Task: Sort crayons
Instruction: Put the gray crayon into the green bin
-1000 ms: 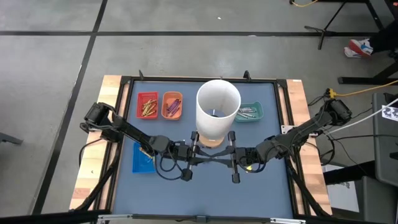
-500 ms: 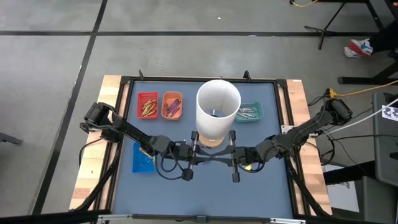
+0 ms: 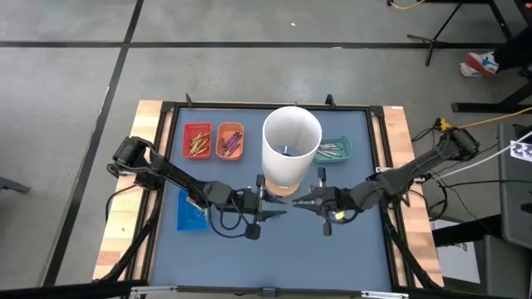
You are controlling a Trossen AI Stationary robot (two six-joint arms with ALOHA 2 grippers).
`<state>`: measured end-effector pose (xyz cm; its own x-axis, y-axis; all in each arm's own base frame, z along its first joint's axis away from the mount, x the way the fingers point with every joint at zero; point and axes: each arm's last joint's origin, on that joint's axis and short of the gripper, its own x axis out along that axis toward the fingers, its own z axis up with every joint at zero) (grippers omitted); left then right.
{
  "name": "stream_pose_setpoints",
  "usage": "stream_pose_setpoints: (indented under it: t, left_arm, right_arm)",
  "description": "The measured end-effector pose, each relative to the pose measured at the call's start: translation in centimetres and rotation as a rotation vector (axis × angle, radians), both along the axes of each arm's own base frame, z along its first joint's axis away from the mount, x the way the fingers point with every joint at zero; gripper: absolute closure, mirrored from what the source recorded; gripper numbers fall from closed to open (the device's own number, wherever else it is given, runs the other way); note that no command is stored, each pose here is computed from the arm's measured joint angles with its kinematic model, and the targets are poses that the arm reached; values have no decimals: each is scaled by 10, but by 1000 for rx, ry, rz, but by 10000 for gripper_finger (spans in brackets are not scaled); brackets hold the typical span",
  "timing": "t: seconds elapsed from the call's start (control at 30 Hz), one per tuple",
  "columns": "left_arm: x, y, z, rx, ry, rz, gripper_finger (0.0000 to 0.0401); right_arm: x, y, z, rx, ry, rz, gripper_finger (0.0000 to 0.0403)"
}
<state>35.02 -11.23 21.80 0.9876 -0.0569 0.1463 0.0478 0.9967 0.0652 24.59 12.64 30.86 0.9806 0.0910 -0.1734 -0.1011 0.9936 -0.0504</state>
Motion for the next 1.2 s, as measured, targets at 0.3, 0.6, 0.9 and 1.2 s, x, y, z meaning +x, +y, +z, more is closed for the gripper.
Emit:
stream_pose_setpoints:
  t: [0.3,0.6,0.9,1.2]
  left_arm:
    - [1,0,-17,16,166,-3,290]
    - [1,0,-21,-6,211,-5,290]
    - [1,0,-21,-7,210,-4,290]
    - [1,0,-21,-7,210,-5,290]
  right_arm:
    - [-29,-16,-22,-20,365,-59,372]
    - [-58,-36,-50,-191,723,-263,371]
    - [-77,-64,-57,-408,860,-550,370]
    - [-67,-110,-56,-459,933,-741,370]
